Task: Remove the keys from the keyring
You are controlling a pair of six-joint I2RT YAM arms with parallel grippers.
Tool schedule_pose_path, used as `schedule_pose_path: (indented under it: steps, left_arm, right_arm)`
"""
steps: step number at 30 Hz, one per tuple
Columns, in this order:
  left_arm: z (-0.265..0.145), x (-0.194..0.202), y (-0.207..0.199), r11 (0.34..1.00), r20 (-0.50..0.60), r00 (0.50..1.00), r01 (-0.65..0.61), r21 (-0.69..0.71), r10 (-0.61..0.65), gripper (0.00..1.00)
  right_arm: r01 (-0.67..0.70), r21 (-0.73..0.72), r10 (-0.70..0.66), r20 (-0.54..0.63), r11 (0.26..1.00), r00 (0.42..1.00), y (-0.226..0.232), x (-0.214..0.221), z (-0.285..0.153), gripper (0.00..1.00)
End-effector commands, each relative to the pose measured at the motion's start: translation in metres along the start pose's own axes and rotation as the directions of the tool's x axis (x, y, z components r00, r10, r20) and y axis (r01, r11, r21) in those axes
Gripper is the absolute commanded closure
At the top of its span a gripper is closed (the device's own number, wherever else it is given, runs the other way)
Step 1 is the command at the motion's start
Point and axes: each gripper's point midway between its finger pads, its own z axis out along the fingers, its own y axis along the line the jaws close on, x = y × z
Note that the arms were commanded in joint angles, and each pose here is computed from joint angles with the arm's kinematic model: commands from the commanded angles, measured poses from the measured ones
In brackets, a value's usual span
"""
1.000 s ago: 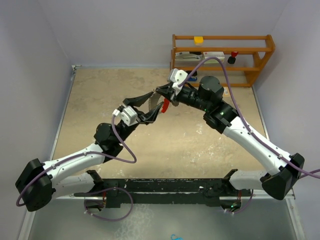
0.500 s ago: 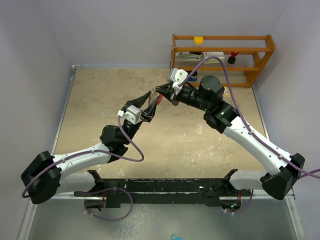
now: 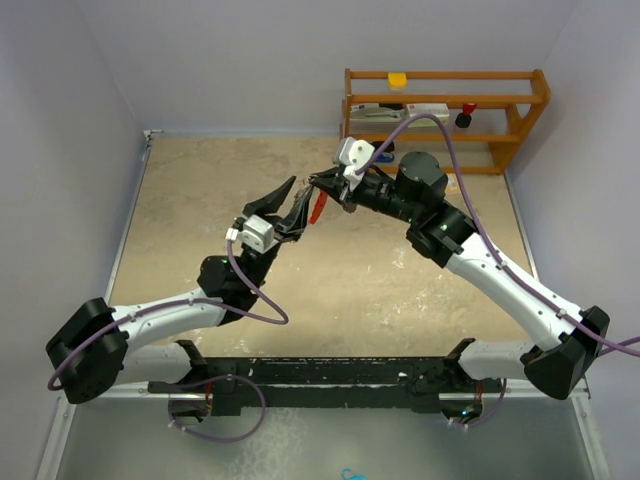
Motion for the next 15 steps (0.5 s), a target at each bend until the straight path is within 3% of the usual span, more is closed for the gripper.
schedule_pose_path:
  steps: [1, 15]
  left_arm:
    - [0.005, -0.022, 0.006, 0.999, 0.089, 0.996, -0.013, -0.034, 0.016, 0.63]
    - [-0.002, -0.013, 0.02, 0.988, 0.027, 0.995, -0.097, -0.124, 0.101, 0.72]
  right_arm:
    - [0.052, 0.046, -0.057, 0.101, 0.998, 0.993, -0.013, -0.044, -0.003, 1.0]
    - [0.05, 0.037, -0.054, 0.099, 0.998, 0.994, -0.01, -0.045, 0.0, 1.0]
